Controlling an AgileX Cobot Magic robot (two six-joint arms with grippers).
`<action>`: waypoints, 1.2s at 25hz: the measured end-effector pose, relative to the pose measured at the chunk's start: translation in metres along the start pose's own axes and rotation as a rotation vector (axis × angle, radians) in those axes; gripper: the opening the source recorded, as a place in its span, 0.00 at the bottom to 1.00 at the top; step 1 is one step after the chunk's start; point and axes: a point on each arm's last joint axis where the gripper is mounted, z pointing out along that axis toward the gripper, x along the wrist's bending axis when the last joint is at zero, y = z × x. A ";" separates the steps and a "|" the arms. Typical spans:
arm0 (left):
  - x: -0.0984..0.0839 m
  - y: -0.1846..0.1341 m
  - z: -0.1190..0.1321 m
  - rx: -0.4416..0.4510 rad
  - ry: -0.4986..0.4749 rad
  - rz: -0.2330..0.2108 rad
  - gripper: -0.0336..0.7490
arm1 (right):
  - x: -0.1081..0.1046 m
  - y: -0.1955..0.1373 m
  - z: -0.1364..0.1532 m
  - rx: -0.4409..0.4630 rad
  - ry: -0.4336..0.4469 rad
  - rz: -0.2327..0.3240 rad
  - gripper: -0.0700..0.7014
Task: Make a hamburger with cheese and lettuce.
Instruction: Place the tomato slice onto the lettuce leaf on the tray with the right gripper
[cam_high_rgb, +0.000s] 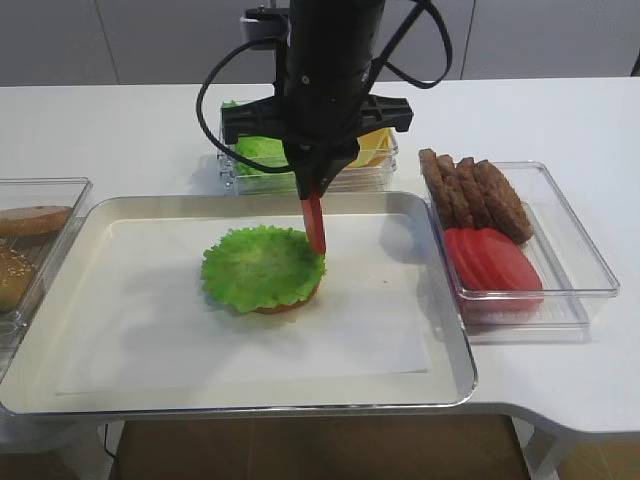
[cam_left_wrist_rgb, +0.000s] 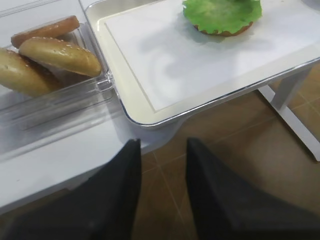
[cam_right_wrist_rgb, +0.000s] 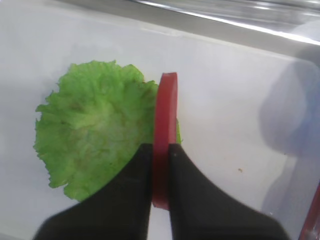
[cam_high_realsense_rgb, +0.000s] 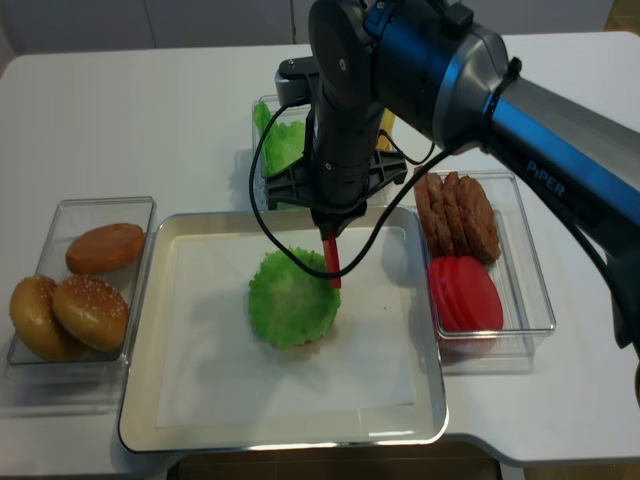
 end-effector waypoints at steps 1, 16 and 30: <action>0.000 0.000 0.000 0.000 0.000 0.000 0.34 | 0.000 0.000 0.000 0.000 0.000 0.000 0.19; 0.000 0.000 0.000 0.000 0.000 0.000 0.34 | 0.000 0.000 0.000 0.000 0.000 -0.012 0.19; 0.000 0.000 0.000 0.000 0.000 0.000 0.34 | 0.000 0.001 0.006 0.012 -0.007 -0.023 0.19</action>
